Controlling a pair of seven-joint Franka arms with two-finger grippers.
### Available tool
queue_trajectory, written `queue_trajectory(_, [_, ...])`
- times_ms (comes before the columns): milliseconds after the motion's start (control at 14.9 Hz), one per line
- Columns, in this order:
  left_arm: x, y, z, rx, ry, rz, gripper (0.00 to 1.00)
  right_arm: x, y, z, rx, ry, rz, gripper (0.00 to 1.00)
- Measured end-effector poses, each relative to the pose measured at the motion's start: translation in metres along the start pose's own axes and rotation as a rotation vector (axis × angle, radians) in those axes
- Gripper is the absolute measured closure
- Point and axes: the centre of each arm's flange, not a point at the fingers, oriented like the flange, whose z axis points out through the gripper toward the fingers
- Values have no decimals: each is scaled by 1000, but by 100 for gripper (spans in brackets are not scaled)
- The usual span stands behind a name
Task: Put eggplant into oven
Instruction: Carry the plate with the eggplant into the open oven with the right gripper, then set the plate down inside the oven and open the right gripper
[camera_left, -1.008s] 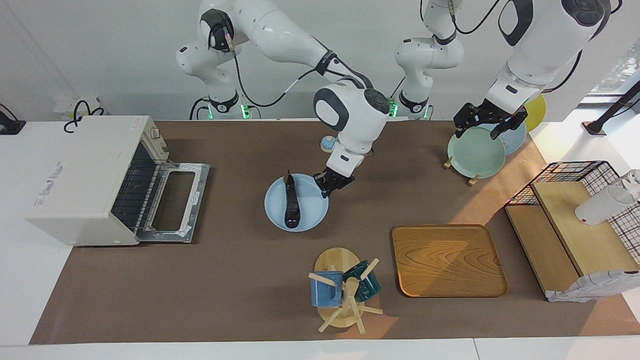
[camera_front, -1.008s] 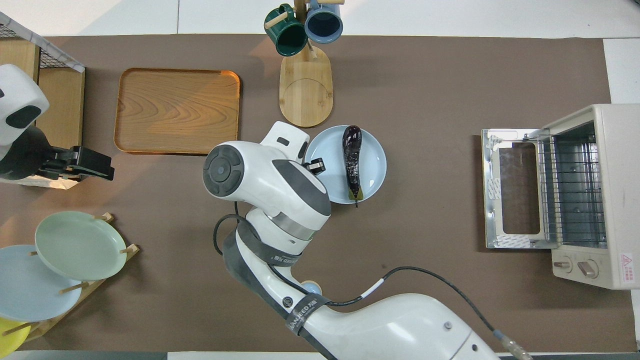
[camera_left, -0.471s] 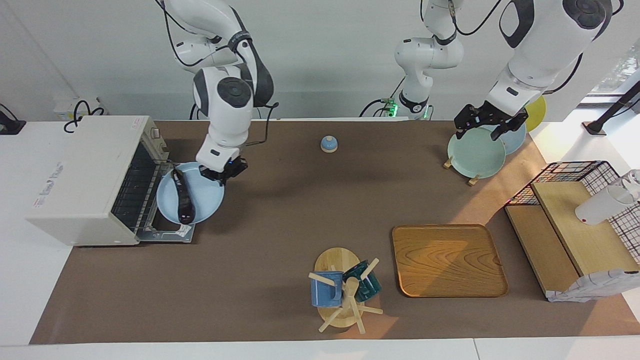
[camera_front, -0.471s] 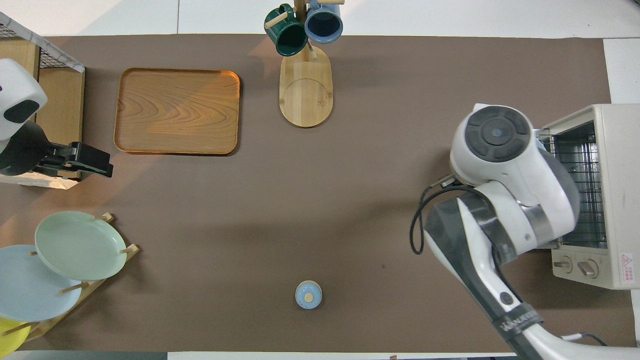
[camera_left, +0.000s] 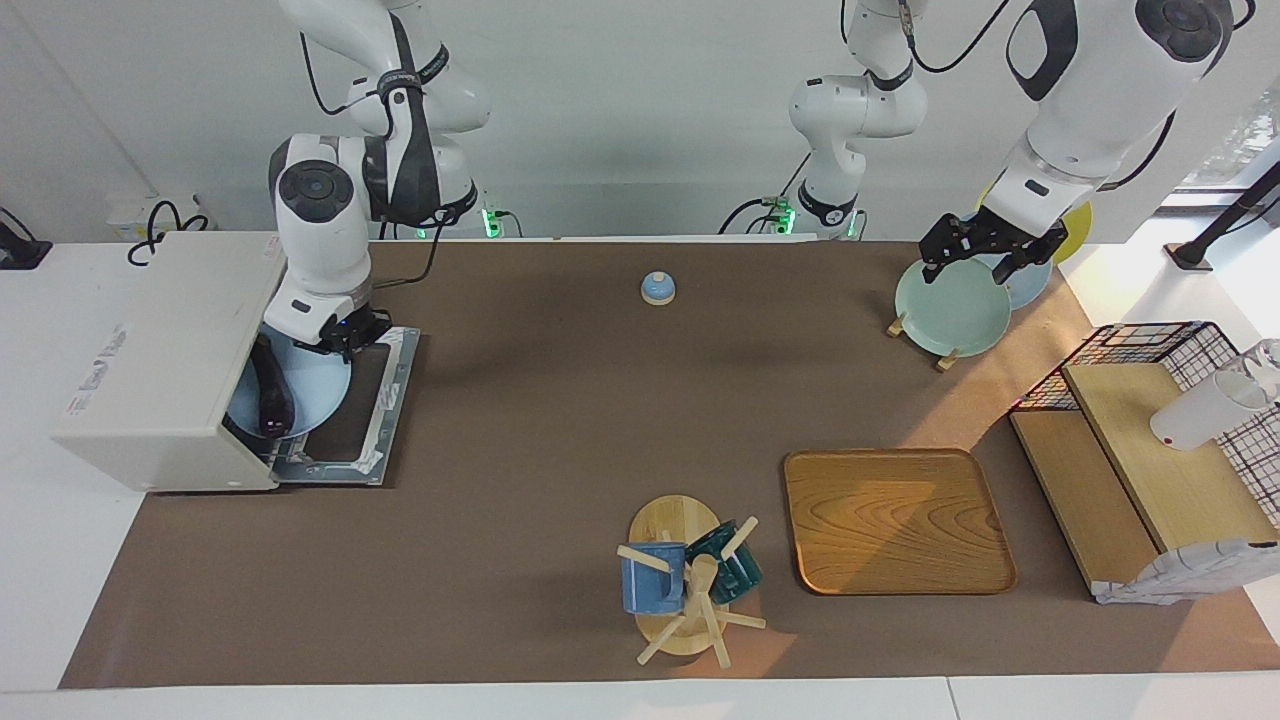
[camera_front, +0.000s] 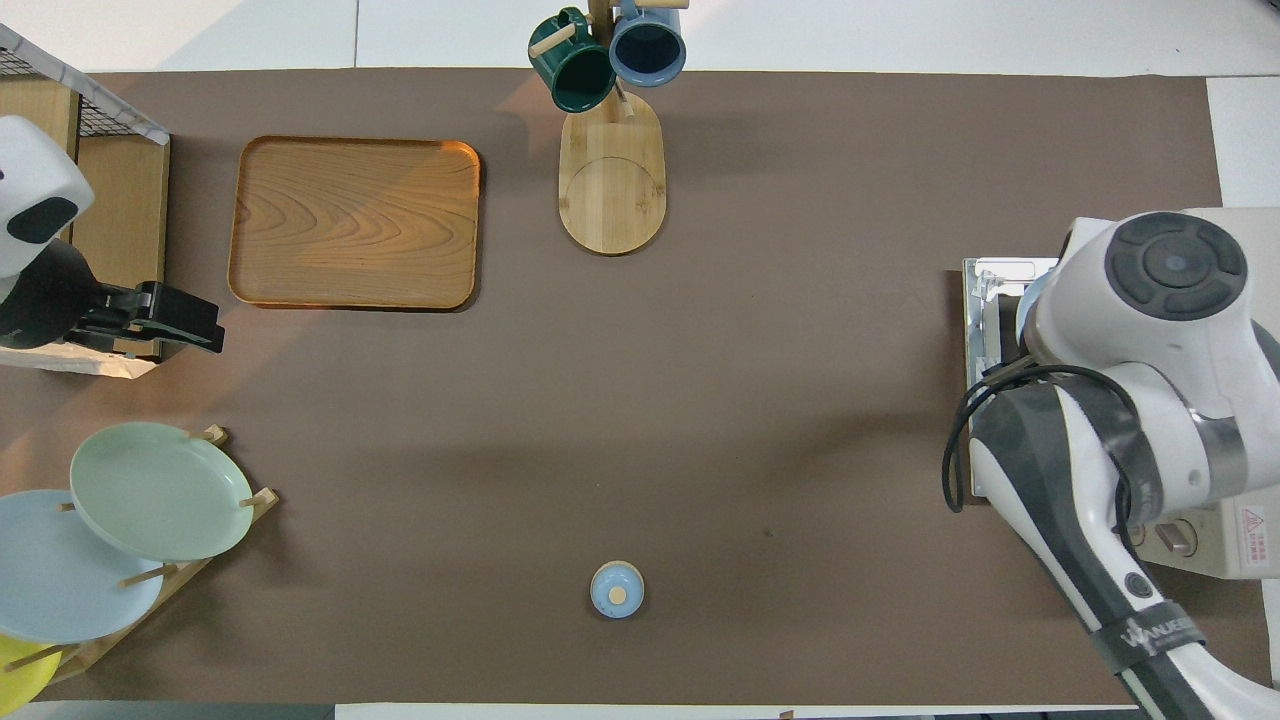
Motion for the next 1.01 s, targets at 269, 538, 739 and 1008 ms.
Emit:
queue_trajectory(269, [1, -3, -1, 1, 5, -5, 0, -8, 4, 12, 3, 17, 3, 98])
queue_trajectory(538, [1, -3, -1, 1, 5, -4, 0, -8, 4, 10, -2, 39, 1, 85])
queue_trajectory(739, [1, -3, -1, 1, 6, -4, 0, -6, 1, 7, -5, 44, -5, 76])
queue_trajectory(1008, [1, -3, -1, 1, 6, -5, 0, 12, -22, -23, 40, 112, -8, 84])
